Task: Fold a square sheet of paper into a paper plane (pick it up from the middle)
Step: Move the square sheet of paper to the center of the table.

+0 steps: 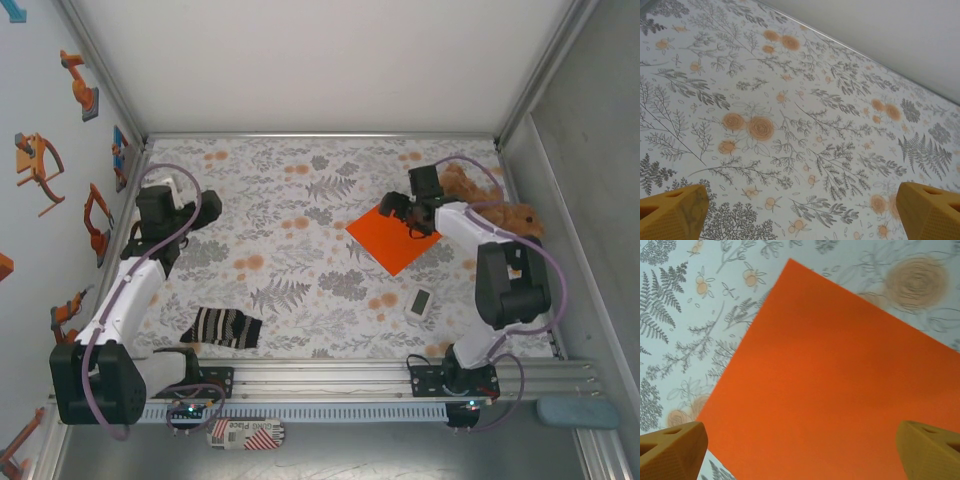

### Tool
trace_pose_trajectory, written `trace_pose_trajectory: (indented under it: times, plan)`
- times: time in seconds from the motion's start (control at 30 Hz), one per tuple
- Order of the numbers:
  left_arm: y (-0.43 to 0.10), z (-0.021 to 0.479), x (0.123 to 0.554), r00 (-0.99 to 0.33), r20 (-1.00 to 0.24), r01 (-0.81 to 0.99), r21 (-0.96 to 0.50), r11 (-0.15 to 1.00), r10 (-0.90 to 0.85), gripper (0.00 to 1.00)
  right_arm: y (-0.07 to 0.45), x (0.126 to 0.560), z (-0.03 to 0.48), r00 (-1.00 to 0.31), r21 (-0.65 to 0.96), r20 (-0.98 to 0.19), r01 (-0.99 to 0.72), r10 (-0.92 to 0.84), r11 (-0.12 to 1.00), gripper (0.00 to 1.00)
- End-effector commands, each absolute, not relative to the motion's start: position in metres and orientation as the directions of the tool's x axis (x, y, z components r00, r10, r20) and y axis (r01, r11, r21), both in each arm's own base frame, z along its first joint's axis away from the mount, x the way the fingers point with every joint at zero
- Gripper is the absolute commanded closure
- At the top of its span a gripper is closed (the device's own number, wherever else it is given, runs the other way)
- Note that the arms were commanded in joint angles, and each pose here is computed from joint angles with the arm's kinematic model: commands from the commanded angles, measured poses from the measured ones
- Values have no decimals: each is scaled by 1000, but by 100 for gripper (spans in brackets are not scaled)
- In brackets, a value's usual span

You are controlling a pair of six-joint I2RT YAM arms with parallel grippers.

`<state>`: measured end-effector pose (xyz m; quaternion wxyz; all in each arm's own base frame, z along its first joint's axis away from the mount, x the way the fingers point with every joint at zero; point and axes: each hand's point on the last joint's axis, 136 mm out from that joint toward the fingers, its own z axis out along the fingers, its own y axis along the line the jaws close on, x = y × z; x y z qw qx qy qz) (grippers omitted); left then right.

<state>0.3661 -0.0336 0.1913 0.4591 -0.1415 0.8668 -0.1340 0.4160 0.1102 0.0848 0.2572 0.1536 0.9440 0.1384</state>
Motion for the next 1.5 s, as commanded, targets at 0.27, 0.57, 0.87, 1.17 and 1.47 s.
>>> trace_pose_trajectory:
  times: [0.27,0.57,0.87,1.17,1.47]
  plan:
    - [-51,187,366,-593,-719,-78,-397,914,-363,4,129,433,55,-861,343,-372,221,347,913,6]
    - [-71,177,380,-655,-654,-41,-470,882,-379,4,150,419,28,-920,253,-337,118,202,960,8]
    - [-74,154,386,-680,-583,-119,-511,851,-445,4,251,389,13,-955,359,-283,-188,-86,914,12]
    - [-83,137,387,-695,-524,-181,-535,826,-492,4,339,341,8,-872,379,-283,-485,-400,788,18]
    - [-117,132,383,-759,-457,-145,-575,805,-464,4,318,376,131,-836,353,-531,-364,-136,862,25]
